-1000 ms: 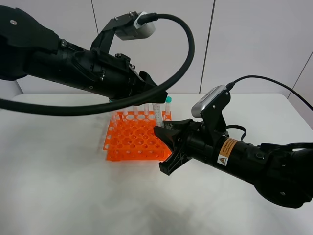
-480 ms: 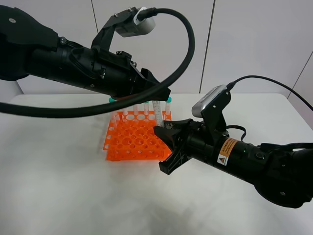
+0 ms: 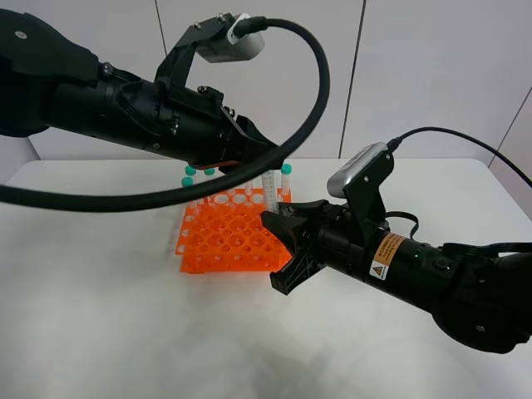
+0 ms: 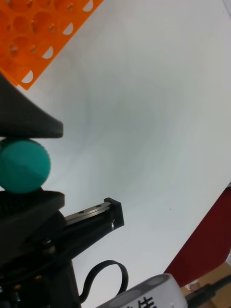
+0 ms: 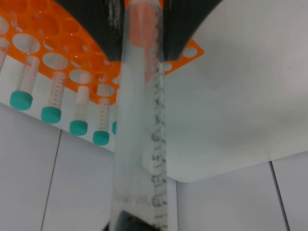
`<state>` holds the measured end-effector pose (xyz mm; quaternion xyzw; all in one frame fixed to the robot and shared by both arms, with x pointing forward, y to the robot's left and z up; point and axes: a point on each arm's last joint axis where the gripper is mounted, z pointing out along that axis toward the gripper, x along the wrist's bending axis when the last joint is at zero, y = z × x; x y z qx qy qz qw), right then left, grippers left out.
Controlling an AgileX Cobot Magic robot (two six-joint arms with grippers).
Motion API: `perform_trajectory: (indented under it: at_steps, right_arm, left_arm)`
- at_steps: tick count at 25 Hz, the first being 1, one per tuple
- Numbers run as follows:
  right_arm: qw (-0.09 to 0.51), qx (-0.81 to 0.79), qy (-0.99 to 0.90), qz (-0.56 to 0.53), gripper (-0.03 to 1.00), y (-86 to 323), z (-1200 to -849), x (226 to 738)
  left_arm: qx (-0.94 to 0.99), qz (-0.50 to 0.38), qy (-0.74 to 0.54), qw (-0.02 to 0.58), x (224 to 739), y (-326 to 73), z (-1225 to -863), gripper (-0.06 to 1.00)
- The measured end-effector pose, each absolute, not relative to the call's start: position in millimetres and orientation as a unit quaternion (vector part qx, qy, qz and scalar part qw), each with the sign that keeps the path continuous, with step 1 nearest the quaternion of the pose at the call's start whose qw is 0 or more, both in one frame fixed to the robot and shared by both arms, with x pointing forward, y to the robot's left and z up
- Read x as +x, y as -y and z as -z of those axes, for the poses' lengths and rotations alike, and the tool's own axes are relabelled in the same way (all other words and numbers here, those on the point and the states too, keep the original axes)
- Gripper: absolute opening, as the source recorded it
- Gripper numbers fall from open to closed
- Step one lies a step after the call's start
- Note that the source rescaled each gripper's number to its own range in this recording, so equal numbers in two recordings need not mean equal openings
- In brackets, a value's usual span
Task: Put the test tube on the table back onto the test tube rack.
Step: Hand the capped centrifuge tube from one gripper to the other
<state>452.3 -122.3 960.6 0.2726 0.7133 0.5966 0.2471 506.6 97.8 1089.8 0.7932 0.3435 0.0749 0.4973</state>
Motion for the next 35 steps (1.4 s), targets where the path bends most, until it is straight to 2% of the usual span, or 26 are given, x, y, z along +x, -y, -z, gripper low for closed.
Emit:
perform_trajectory:
  at_steps: [11,12,15,17,26,35]
  right_arm:
    - [0.255,0.267,-0.709,-0.601,0.02,122.4,-962.4,452.8]
    - [0.256,0.268,-0.707,-0.602,0.05,122.5,-962.6,453.0]
    - [0.259,0.264,-0.703,-0.608,0.24,122.2,-964.2,453.0]
    - [0.26,0.262,-0.698,-0.614,0.31,121.9,-965.7,453.0]
    - [0.247,0.249,-0.701,-0.621,0.36,119.5,-966.1,450.3]
    - [0.287,0.258,-0.709,-0.591,0.36,124.7,-963.3,455.4]
  left_arm:
    - [0.789,-0.078,-0.347,0.501,507.5,-97.8,-1090.6,0.02]
    - [0.787,-0.077,-0.349,0.503,507.6,-97.7,-1090.9,0.02]
    - [0.782,-0.077,-0.354,0.507,508.4,-97.7,-1091.7,0.02]
    - [0.78,-0.075,-0.356,0.508,508.7,-97.3,-1091.3,0.02]
    - [0.78,-0.079,-0.355,0.509,509.5,-97.3,-1091.4,0.02]
    - [0.777,-0.087,-0.36,0.509,512.1,-97.5,-1090.0,0.02]
